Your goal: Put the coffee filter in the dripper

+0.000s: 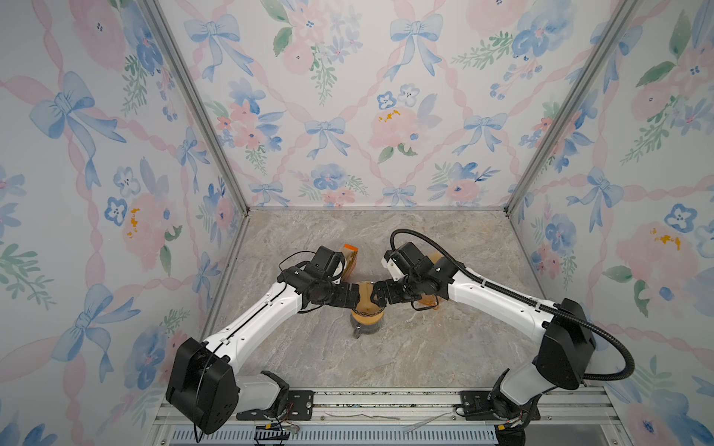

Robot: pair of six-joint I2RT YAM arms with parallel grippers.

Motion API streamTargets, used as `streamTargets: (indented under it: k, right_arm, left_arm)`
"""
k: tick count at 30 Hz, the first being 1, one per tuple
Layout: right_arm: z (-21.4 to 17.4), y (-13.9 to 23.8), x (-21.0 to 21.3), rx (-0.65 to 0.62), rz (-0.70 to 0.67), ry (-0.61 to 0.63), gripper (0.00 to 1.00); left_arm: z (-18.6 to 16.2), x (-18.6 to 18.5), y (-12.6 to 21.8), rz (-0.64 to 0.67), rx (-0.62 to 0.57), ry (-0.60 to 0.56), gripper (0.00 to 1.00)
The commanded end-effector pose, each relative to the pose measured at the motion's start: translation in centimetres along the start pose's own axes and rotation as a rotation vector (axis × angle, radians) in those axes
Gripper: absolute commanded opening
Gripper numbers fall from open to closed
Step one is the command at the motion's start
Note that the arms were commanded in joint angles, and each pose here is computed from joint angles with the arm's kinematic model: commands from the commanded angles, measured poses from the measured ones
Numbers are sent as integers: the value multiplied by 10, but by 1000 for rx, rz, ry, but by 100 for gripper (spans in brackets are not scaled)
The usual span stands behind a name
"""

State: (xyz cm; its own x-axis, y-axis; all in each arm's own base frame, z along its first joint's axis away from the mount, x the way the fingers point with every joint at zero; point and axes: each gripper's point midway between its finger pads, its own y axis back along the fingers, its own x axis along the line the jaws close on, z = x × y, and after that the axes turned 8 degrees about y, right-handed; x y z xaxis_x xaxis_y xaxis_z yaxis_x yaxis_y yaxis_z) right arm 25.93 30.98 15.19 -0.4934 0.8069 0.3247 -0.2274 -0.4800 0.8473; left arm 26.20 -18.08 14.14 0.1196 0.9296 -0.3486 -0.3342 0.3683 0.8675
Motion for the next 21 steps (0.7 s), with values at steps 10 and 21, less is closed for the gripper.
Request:
streamTargets:
  k: [10,21]
  right_arm:
    - [13,4,-17,-52,-76,-38,96]
    - [9,7,-33,-55,-143,-51,96]
  left_arm:
    - [-3,-2,0,-12,-5,12,98]
    - [-3,-1,2,-11,-12,20,98]
